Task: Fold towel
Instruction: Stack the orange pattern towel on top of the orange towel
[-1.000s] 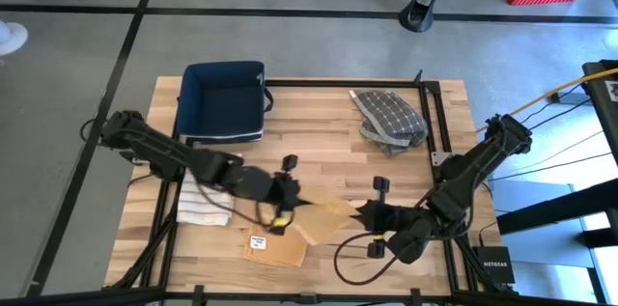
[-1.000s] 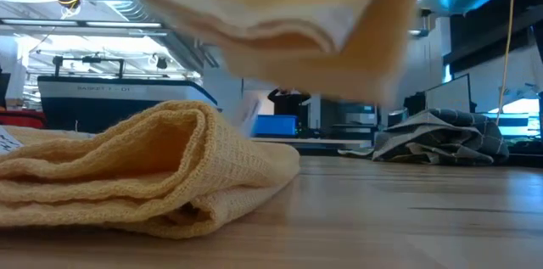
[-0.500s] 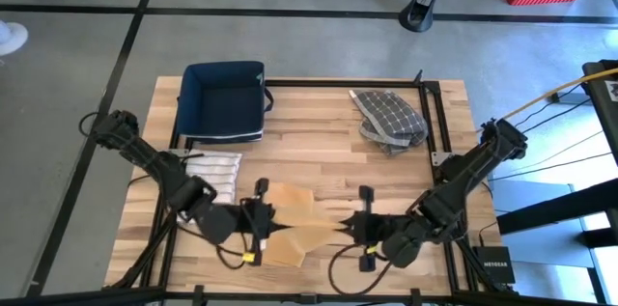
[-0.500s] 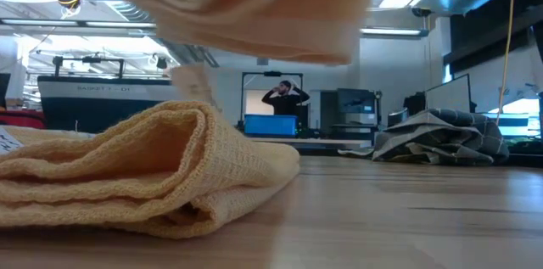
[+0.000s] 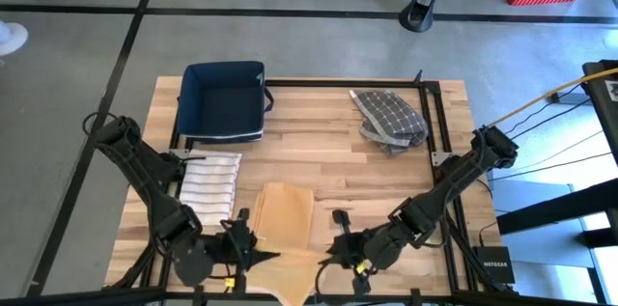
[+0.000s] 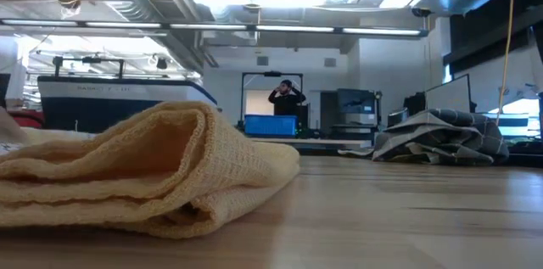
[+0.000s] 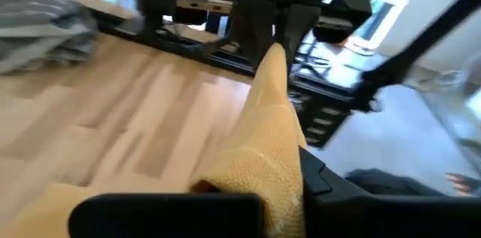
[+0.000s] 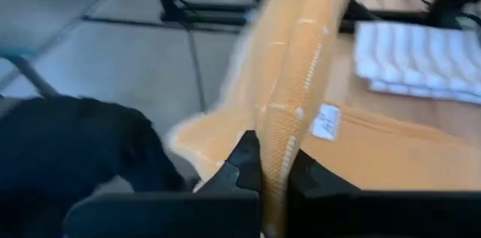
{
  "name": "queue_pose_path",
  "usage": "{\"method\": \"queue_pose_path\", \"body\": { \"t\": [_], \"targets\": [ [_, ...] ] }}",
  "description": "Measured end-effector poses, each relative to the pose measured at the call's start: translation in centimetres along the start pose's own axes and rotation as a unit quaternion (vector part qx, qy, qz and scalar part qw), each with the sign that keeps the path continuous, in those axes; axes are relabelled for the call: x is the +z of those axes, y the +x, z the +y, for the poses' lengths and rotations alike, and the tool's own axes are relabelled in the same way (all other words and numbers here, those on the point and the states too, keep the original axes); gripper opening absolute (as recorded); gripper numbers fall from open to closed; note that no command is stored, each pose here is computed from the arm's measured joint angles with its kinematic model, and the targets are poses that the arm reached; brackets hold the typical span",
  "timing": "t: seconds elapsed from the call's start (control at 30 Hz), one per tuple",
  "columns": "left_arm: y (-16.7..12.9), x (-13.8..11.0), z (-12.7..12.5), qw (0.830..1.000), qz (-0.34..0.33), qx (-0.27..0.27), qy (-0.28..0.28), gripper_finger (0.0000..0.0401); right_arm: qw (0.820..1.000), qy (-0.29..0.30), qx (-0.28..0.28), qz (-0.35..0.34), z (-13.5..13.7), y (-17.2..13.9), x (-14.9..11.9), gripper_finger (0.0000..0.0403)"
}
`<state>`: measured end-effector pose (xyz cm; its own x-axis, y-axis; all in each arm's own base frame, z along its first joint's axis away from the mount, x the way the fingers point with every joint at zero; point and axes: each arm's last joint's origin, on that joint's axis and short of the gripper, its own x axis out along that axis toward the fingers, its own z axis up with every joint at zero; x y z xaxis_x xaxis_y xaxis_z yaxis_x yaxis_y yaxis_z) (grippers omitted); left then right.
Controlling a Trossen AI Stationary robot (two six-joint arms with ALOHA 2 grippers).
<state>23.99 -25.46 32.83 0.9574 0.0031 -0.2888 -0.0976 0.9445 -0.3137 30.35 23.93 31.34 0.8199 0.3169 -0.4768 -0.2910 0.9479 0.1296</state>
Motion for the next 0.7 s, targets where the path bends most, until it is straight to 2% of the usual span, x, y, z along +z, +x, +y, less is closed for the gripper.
{"method": "queue_pose_path", "body": {
  "t": [0.1, 0.2, 0.3, 0.43, 0.7],
  "targets": [
    [0.7, -1.0, 1.0, 0.998, 0.015, 0.057, 0.013, 0.0005, 0.998, 0.0, -0.042, 0.041, -2.4, 1.1, -0.9, 0.0008],
    [1.7, -2.3, 2.7, 0.991, 0.053, 0.121, 0.023, 0.0005, 0.991, -0.004, -0.091, 0.094, -5.4, 2.8, -2.9, 0.0008],
    [2.5, -3.4, 4.6, 0.978, 0.084, 0.191, 0.02, 0.0005, 0.986, 0.007, -0.121, 0.113, -8.0, 3.7, -4.0, 0.001],
    [3.5, -4.2, 6.7, 0.957, 0.114, 0.263, 0.044, 0.0005, 0.98, 0.02, -0.151, 0.126, -10.4, 4.1, -5.0, 0.0007],
    [5.7, -5.6, 8.6, 0.934, 0.143, 0.321, 0.068, 0.0005, 0.973, 0.006, -0.175, 0.153, -12.4, 5.1, -5.9, 0.0014]
  ]
}}
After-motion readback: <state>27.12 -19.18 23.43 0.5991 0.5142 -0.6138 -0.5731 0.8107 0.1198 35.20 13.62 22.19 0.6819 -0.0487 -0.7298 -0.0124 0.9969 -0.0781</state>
